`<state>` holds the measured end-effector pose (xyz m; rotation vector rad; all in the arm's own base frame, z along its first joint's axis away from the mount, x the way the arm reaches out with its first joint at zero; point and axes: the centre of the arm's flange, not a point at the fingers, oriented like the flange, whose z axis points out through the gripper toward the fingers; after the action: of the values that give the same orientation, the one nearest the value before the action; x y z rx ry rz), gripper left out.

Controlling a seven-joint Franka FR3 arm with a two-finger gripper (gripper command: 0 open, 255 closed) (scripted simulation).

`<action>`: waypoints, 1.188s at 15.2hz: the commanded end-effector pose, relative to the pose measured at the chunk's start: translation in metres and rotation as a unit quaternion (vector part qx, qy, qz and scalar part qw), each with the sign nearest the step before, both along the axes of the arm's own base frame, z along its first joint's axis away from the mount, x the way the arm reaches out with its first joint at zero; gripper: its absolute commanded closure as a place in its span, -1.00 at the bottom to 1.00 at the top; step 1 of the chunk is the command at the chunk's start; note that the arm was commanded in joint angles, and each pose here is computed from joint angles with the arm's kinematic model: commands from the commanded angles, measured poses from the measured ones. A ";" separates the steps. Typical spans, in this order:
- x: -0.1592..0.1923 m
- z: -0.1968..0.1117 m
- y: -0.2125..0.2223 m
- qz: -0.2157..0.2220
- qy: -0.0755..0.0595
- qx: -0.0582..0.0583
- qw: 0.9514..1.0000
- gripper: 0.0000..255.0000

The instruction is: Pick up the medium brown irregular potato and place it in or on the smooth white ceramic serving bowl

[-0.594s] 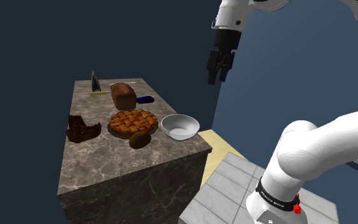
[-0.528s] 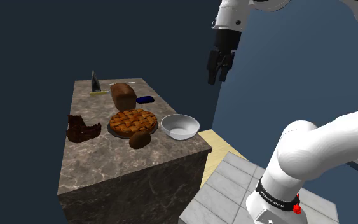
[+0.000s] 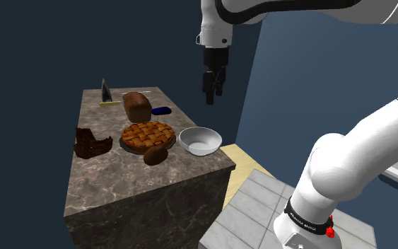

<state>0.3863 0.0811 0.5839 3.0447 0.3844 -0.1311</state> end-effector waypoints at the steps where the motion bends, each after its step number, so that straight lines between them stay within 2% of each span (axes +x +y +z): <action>1: 0.023 -0.014 0.018 0.037 0.012 -0.020 0.999 -1.00; 5: 0.064 -0.047 0.054 0.109 0.035 -0.059 0.992 -1.00; 9: 0.097 -0.085 0.092 0.180 0.058 -0.098 0.977 -1.00; 13: 0.123 -0.128 0.132 0.250 0.081 -0.136 0.955 -1.00; 15: 0.134 -0.150 0.152 0.284 0.092 -0.154 0.942 -1.00; 18: 0.145 -0.186 0.181 0.334 0.108 -0.182 0.919 -1.00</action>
<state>0.5281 0.2503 0.4096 2.4239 1.1877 -0.4236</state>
